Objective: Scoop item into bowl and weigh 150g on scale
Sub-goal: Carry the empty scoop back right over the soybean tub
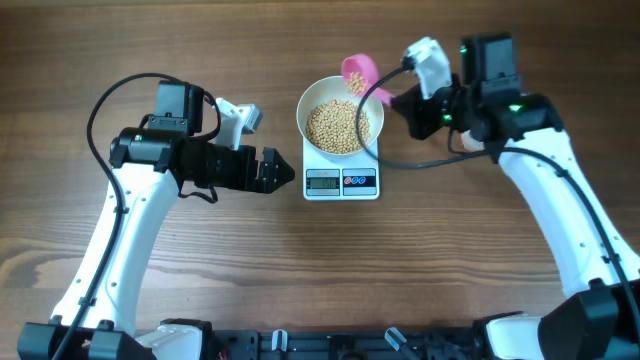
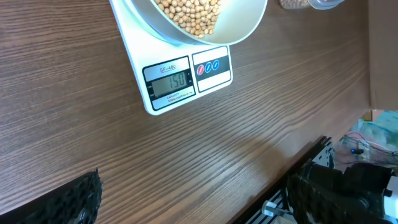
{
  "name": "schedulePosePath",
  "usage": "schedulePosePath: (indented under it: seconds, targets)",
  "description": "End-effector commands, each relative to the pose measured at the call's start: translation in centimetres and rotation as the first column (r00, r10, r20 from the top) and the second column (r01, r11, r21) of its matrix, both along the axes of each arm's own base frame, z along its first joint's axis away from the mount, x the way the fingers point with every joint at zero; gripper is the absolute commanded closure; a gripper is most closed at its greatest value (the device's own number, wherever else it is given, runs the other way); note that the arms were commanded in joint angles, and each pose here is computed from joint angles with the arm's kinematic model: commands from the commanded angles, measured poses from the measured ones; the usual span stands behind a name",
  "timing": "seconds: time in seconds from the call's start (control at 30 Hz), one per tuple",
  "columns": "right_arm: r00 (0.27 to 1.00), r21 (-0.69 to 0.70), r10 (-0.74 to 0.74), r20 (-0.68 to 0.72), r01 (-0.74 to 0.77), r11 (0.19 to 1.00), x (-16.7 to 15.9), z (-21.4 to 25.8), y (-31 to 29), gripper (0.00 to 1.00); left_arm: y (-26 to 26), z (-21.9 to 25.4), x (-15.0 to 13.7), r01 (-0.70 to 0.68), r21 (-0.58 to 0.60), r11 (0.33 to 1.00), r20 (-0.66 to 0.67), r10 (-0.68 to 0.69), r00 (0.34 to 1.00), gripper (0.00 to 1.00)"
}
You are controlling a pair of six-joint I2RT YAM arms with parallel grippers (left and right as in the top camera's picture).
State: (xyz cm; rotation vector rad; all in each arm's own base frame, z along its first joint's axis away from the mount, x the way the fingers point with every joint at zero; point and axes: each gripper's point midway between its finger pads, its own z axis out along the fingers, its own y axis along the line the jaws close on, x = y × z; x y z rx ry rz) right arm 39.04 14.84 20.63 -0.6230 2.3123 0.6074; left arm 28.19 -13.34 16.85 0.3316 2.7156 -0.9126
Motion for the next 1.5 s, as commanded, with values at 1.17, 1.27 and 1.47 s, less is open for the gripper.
schedulePosePath:
  seconds: [1.17,1.27,1.47]
  targets:
    - [0.854,0.329,-0.472,-0.217,0.519,0.788,-0.2,2.6,-20.5,0.96,-0.1,-0.1,-0.2,0.016,-0.013,1.0,0.003,-0.016,1.0,0.0]
    - [0.836,0.257,-0.502,-0.223,0.547,0.797,-1.2,1.4,-21.9,0.96,-0.1,-0.1,-0.2,0.016,-0.013,1.0,0.003,-0.016,1.0,0.0]
    - [0.814,0.194,-0.537,-0.223,0.577,0.794,-2.2,0.4,-23.7,0.96,-0.1,-0.1,-0.2,0.016,-0.013,1.0,0.003,-0.016,1.0,0.0]
